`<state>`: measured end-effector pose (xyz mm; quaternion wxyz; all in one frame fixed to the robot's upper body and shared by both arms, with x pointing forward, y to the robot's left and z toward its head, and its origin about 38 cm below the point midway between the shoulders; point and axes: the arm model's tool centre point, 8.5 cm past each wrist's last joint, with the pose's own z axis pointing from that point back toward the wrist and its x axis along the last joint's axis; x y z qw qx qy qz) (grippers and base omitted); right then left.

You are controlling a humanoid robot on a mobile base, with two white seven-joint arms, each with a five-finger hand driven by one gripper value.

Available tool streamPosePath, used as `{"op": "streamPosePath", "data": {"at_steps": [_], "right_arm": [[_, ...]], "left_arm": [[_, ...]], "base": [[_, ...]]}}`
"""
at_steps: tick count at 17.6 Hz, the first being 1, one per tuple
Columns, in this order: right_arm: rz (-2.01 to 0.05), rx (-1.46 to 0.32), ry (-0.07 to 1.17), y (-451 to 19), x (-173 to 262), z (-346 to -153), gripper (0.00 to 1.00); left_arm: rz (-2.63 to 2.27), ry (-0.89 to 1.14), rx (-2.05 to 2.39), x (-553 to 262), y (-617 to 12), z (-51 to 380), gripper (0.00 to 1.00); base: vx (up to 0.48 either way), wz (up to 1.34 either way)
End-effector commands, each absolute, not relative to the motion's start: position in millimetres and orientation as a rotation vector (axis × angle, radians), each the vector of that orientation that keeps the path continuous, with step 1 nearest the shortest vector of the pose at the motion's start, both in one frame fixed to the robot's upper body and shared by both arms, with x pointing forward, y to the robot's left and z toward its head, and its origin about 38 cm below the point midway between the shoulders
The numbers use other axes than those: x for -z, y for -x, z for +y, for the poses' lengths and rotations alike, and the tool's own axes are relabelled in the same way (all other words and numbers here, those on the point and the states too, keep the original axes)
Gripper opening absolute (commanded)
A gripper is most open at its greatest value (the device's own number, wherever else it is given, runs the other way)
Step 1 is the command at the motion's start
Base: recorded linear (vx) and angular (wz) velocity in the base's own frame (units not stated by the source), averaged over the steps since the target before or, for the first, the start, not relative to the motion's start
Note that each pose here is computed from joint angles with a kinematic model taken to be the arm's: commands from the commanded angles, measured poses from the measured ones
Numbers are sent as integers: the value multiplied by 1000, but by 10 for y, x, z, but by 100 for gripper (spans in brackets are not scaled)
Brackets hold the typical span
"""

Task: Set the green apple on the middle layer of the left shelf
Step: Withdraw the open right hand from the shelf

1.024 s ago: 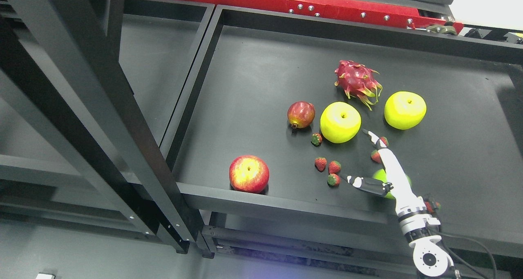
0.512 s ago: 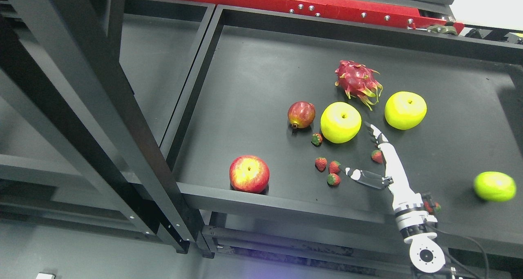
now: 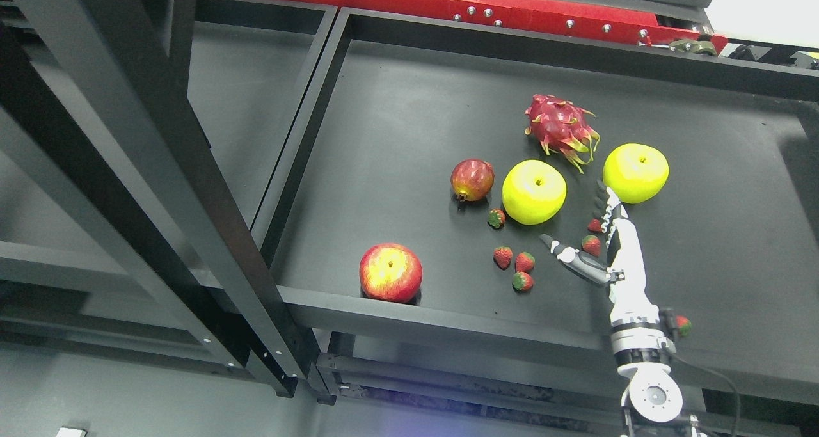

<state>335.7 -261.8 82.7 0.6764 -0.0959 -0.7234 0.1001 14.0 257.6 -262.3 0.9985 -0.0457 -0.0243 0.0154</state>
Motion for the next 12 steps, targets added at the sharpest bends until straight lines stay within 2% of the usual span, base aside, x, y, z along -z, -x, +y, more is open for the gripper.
{"op": "streamPosePath", "data": {"at_steps": [1, 12], "right_arm": [[-1628, -144, 104, -3316, -778, -2481, 100], [-1635, -135, 111, -3349, -812, -2501, 100]], "left_arm": [[-69, 75, -28, 2610, -278, 2688, 100], [-70, 75, -27, 2610, -279, 2688, 100]], "base": [[0, 0], [0, 0]]}}
